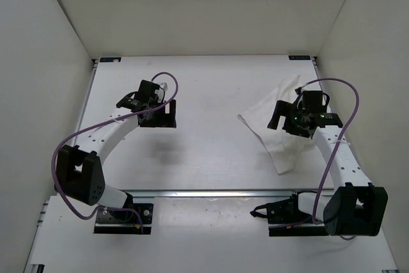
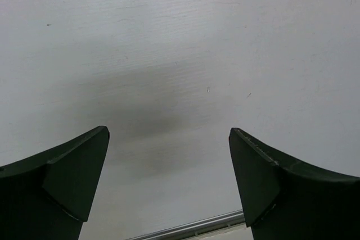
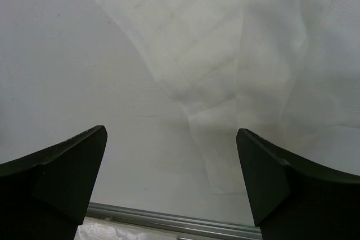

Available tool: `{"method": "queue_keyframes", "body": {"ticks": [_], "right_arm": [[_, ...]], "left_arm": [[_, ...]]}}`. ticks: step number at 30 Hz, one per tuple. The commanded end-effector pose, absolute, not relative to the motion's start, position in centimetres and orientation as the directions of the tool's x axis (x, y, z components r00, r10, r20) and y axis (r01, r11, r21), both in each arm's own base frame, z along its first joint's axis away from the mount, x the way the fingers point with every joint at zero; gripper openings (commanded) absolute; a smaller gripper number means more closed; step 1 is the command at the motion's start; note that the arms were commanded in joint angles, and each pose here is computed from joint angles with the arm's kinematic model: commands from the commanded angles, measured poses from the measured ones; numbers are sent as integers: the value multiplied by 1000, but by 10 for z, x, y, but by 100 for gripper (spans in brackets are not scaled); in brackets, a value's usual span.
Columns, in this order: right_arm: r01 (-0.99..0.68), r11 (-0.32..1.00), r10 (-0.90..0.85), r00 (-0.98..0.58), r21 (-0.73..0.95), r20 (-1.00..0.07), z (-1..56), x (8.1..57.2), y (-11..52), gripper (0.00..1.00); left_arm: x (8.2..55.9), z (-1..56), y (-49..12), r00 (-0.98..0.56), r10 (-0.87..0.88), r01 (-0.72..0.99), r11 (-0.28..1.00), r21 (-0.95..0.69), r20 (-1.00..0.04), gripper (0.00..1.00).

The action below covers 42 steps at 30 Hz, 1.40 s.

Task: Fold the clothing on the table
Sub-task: Move the skirt to the center of the board

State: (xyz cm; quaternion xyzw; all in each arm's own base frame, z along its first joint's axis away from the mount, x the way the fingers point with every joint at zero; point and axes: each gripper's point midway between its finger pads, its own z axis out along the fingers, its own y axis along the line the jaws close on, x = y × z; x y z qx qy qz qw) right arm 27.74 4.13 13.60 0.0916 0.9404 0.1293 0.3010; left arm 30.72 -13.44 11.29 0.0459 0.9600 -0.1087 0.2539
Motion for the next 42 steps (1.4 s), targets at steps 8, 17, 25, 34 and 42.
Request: {"method": "queue_keyframes", "body": {"ticks": [8,17,25,34,42], "right_arm": [[82,955,225,-828,286,-513,126,262,53,97],[126,936,283,-823,327,-493,125,252,51,97],[228,917,362,-818,326,-446,113,232,37,95],[316,886,443,-794,339,-416,116,220,22,93],[318,887,439,-805,335,-399,118,222,23,93]], "left_arm": [[319,169,-194,-757,0,311,879,-361,-654,99],[363,155,-301,-765,-39,421,725,-545,-643,99],[409,126,-397,-778,-134,401,647,-649,-614,99],[424,101,-484,-825,-135,384,578,-720,-548,94],[413,65,-474,-837,-70,359,678,-641,-542,94]]}}
